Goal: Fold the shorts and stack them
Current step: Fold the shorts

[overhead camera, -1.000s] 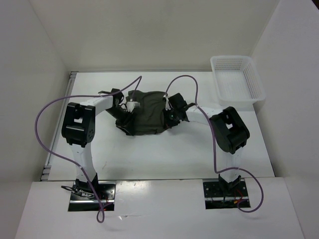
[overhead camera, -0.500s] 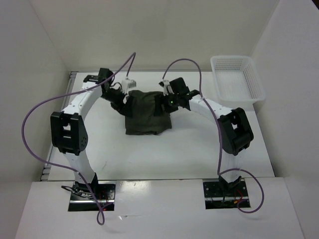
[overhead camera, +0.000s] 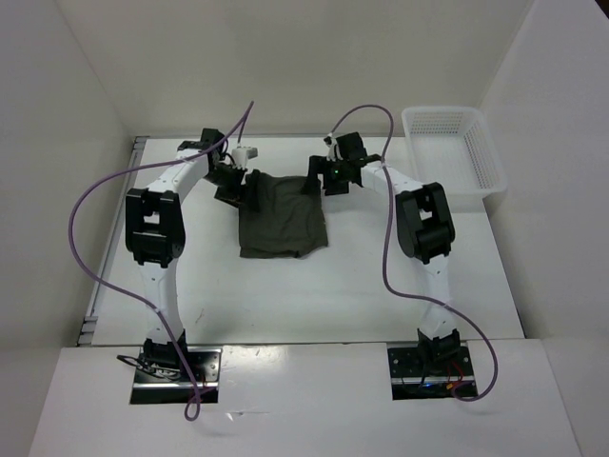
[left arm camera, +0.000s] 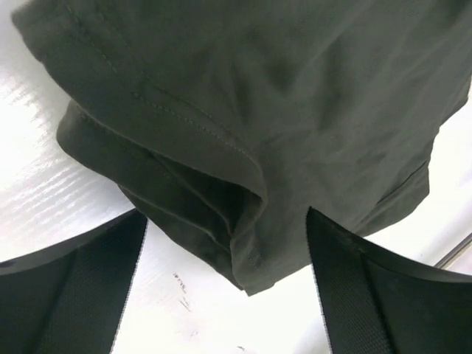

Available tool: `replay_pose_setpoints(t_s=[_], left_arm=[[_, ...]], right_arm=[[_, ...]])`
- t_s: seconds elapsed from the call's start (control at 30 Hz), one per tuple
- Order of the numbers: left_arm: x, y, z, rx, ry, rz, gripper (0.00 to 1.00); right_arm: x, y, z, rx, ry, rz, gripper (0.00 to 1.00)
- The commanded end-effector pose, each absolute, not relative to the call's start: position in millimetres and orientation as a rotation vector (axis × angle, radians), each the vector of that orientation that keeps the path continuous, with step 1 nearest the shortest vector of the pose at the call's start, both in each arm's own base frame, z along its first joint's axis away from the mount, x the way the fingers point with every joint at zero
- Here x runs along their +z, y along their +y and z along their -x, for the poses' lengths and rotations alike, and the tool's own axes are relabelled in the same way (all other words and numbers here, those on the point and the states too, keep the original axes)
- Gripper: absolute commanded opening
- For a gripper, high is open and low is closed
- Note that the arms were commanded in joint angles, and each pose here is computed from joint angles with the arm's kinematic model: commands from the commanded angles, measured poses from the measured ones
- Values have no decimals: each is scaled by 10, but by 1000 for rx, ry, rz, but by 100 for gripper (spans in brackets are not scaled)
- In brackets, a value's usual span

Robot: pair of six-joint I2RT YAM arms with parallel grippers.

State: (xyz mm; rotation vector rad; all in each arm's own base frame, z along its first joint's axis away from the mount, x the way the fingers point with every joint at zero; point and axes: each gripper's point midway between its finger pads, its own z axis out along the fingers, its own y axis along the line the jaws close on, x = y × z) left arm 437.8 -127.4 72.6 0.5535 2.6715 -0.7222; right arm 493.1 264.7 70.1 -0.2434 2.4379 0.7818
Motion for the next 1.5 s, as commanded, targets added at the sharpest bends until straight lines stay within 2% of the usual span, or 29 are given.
replay_pose_setpoints(t_s=[0.0,0.03,0.07,0.17,0.2,0.27,0.3,0.33,0.57,0.67,0.7,0.73,0.77,0.83,0.87,0.97,1.07,1.17,1.2,1.27,1.3,1.37,1.47], left_arm=[[835,-1326,-4519,-740,2617,-516,92],[755,-1323,-4493,-746,2637,-511,87],[758,-1325,-4513,-744,2629,-513,71],[647,-1355,-4440,-787,2650,-510,45],[598,-1307,-4396,-806,2665,-488,27],[540,-1258,-4381,-818,2669,-468,12],[502,-1195,-4360,-819,2682,-446,7],[430,-1118,-4345,-798,2698,-424,0],[144,-918,-4329,-761,2761,-359,1],[181,-892,-4351,-770,2753,-348,15],[200,-925,-4323,-806,2748,-359,32],[291,-921,-4348,-831,2720,-367,46],[440,-975,-4362,-870,2670,-395,55],[624,-974,-4369,-889,2622,-414,67],[801,-990,-4382,-887,2580,-429,69],[1179,-892,-4437,-856,2484,-444,72],[1572,-849,-4536,-813,2380,-468,72],[1849,-1033,-4606,-846,2304,-523,69],[1932,-1119,-4605,-875,2274,-550,64],[1957,-1323,-4599,-919,2257,-602,58],[1910,-1394,-4586,-931,2265,-617,54],[1827,-1532,-4620,-950,2272,-648,47],[1641,-1774,-4657,-989,2296,-689,46]], right_arm=[[734,2769,-5111,814,2396,220,89],[718,2795,-5112,834,2402,210,89],[683,2758,-5148,837,2405,181,87],[589,2792,-5138,870,2426,142,59],[626,2804,-5157,876,2420,130,39],[573,2720,-5232,844,2423,74,18],[611,2708,-5280,829,2413,52,3],[633,2604,-5376,783,2397,20,0],[567,2537,-5388,762,2409,27,0],[569,2492,-5400,729,2407,12,0],[565,2485,-5402,719,2404,35,3],[624,2483,-5408,716,2391,50,12],[632,2508,-5388,735,2389,76,43],[784,2552,-5363,769,2359,138,55],[903,2549,-5370,765,2333,158,60],[1229,2501,-5443,717,2265,180,65],[1532,2422,-5482,658,2208,186,63],[1697,2369,-5478,626,2182,182,50],[1794,2360,-5453,627,2171,183,40],[1888,2412,-5438,635,2152,195,30],[1969,2422,-5419,646,2138,202,21],[2072,2468,-5383,653,2124,213,13],[2038,2541,-5297,684,2137,238,11]])
